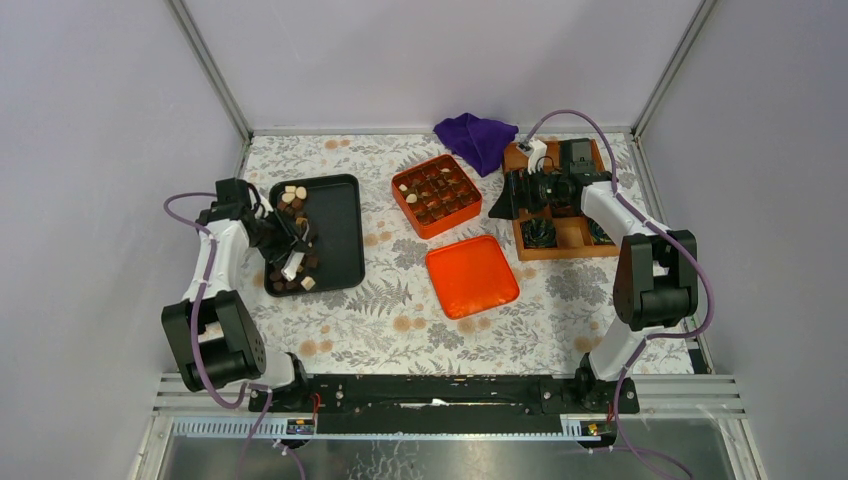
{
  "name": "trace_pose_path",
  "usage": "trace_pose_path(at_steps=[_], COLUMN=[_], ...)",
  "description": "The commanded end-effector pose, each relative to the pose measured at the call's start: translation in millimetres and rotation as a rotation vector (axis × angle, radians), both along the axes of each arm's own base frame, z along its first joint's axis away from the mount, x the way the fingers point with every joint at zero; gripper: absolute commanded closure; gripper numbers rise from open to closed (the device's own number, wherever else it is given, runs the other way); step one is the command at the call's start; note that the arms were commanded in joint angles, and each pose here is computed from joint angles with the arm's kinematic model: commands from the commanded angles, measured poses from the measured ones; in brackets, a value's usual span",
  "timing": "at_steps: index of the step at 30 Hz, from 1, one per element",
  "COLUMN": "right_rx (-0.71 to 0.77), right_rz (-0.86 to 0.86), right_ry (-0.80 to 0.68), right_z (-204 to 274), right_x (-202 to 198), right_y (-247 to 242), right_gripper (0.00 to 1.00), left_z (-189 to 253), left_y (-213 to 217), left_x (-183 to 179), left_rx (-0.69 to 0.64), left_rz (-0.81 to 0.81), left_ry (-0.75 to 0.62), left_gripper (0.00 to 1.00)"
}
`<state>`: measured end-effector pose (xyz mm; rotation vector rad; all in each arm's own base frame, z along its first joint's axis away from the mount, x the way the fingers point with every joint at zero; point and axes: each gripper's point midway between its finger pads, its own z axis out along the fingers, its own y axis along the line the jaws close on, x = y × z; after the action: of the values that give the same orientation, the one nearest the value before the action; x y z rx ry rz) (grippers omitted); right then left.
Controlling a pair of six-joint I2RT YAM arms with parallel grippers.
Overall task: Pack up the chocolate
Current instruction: Pick up the fake chocolate from the plate.
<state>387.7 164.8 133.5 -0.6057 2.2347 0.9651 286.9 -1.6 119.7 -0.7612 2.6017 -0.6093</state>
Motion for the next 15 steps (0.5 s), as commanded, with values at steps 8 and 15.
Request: trace_pose_path(at_steps=[8,15], right_rx=[0.032,0.036], right_rz=[0.024,0.026], right_ry=[-0.047,-0.043], right_z=[17.1,16.6], right_x=[8.1,7.4], right_y=[4.0,5.0], right_gripper=[0.01,0.0], left_z=[22.5,20.8], left_y=[16.5,27.4], left_x=[5.5,21.0], left_rx=[0.125,0.164], left_rz=[0.01,0.016], left_ry=[-0.05,-0.055], left_gripper=[0.6,0.56])
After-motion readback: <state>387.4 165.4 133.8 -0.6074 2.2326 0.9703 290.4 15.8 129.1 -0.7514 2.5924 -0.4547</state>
